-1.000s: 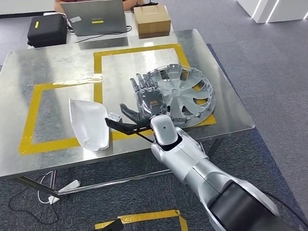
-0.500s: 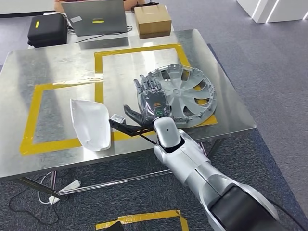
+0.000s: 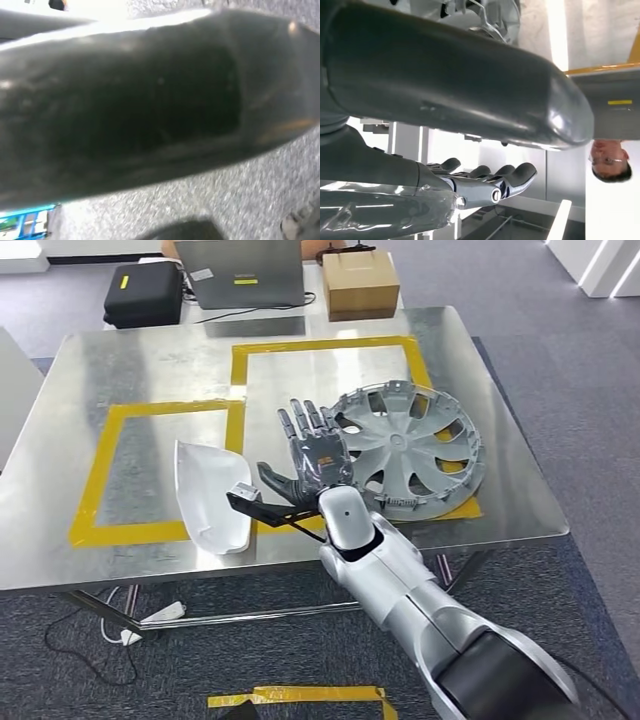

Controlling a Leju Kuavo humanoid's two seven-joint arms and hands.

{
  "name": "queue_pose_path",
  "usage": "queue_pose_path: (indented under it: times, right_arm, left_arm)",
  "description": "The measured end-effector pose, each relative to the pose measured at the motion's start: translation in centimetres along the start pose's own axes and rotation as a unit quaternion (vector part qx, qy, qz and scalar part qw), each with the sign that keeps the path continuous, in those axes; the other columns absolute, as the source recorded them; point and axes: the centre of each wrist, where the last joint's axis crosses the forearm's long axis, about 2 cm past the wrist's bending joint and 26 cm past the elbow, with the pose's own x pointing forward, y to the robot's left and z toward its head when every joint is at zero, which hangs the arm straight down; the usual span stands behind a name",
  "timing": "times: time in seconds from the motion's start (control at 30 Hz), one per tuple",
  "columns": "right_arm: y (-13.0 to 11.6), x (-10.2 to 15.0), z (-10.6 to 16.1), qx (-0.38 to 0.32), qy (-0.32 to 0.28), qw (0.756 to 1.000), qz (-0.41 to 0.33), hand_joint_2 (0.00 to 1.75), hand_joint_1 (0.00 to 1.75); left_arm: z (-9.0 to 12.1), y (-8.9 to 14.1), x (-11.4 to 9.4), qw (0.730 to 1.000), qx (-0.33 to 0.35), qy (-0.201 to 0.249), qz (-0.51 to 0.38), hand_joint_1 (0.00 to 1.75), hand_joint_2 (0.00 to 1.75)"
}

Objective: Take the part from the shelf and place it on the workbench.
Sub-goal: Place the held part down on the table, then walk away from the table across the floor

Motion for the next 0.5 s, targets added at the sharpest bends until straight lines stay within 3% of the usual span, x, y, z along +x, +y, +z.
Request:
queue_pose_path:
  times: [0.5]
  right_arm:
    - [-0.7, 1.4, -0.1, -0.004, -0.011, 1.000, 0.016, 0.00, 0.00]
  left_arm:
    - [-0.2, 0.0, -0.6, 1.000, -0.001, 0.008, 0.009, 0.00, 0.00]
